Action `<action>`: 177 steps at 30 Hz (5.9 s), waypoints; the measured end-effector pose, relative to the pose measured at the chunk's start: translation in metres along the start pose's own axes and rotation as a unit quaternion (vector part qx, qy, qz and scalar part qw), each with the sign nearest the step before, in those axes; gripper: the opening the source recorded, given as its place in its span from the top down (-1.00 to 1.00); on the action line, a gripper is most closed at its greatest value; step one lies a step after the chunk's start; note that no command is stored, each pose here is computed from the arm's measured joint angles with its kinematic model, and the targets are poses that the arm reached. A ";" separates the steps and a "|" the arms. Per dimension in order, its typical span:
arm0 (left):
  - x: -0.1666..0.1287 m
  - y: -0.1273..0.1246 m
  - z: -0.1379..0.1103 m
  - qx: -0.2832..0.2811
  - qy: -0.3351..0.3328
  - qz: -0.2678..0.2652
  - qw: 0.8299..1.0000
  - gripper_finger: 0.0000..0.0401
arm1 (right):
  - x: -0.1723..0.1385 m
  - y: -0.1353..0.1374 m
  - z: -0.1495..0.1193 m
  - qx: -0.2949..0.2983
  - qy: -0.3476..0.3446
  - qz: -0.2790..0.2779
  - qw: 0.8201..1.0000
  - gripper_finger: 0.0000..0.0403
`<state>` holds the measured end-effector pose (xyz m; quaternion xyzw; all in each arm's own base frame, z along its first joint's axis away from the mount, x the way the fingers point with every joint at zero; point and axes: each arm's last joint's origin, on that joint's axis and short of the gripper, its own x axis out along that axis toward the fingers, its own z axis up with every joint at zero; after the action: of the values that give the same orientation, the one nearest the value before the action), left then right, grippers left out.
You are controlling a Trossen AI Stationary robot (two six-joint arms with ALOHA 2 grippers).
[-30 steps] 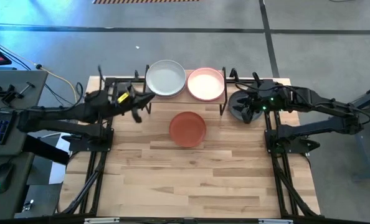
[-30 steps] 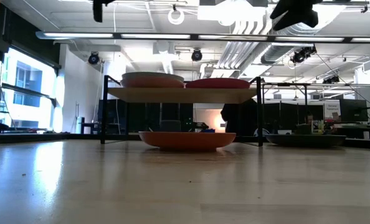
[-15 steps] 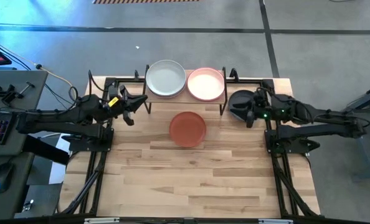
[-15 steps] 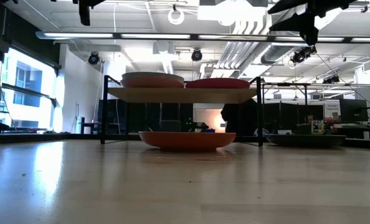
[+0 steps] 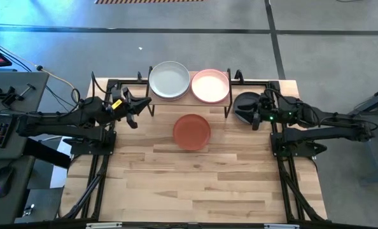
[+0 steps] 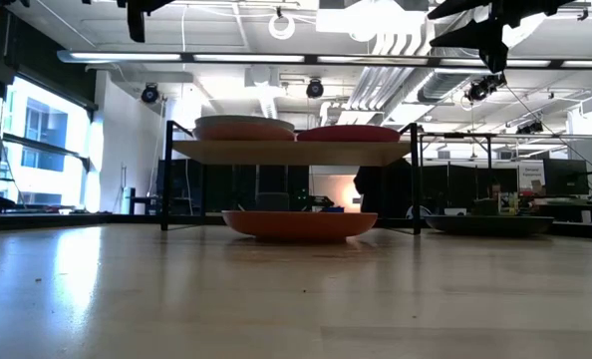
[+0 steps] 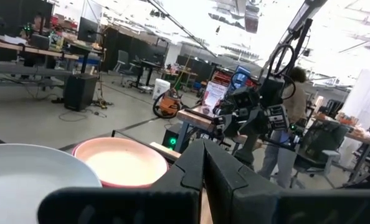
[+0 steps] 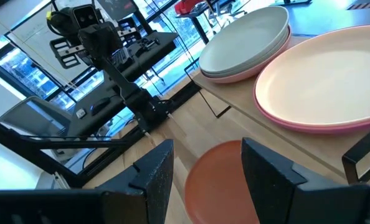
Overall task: Place and stack plates onto a shelf
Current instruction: Stack the brown plate on the light orange plate
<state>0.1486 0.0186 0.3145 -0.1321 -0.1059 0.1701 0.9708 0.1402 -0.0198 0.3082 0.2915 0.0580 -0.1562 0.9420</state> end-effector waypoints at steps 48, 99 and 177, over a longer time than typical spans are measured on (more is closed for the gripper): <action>0.151 -0.063 -0.247 -0.160 0.364 0.281 0.874 1.00 | 0.009 -0.002 -0.005 -0.012 0.028 -0.016 0.999 0.17; 0.227 -0.080 -0.134 -0.023 0.393 -0.001 0.919 1.00 | 0.005 -0.022 -0.093 0.185 0.327 -0.205 0.904 0.17; 0.040 -0.017 0.014 -0.076 0.018 0.016 0.997 1.00 | 0.056 0.007 0.000 0.161 0.351 -0.096 0.918 1.00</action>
<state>0.1870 0.0202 0.3389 -0.2098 -0.0984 0.1746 0.9570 0.1951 -0.0293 0.3008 0.4682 0.3864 -0.1405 0.7822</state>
